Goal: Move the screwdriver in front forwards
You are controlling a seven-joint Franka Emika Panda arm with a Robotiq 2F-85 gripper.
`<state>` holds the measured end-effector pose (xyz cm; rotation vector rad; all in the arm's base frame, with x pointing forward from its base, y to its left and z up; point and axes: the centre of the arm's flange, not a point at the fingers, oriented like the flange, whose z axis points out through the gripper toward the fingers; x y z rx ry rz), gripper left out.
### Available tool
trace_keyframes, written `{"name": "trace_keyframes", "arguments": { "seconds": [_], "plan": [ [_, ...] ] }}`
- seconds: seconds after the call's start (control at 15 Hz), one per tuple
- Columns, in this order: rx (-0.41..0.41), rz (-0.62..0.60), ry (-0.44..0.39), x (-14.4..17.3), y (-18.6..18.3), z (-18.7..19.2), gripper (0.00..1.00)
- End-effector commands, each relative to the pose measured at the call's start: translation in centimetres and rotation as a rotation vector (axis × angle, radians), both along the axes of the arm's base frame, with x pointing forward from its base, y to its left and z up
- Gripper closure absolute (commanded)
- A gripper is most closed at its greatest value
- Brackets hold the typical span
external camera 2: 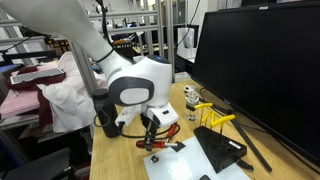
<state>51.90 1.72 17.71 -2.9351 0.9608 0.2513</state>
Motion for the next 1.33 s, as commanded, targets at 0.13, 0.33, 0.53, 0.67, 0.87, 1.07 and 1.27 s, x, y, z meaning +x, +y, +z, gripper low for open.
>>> {"name": "trace_keyframes", "arguments": {
  "seconds": [0.13, 0.33, 0.53, 0.67, 0.87, 1.07, 1.27],
  "plan": [
    [-0.036, 0.276, 0.011, -2.1, -1.3, 4.2, 0.91],
    [-0.015, 0.439, 0.043, -4.2, -2.3, 5.8, 0.91],
    [0.018, 0.599, 0.096, -6.8, -3.4, 6.5, 0.91],
    [0.059, 0.704, 0.107, -8.3, -3.5, 6.4, 0.91],
    [0.134, 0.860, 0.115, -8.9, -3.0, 5.6, 0.91],
    [0.146, 0.845, 0.107, -8.7, -2.5, 4.8, 0.66],
    [0.183, 0.857, 0.103, -8.4, -2.8, 4.4, 0.66]
  ]
}}
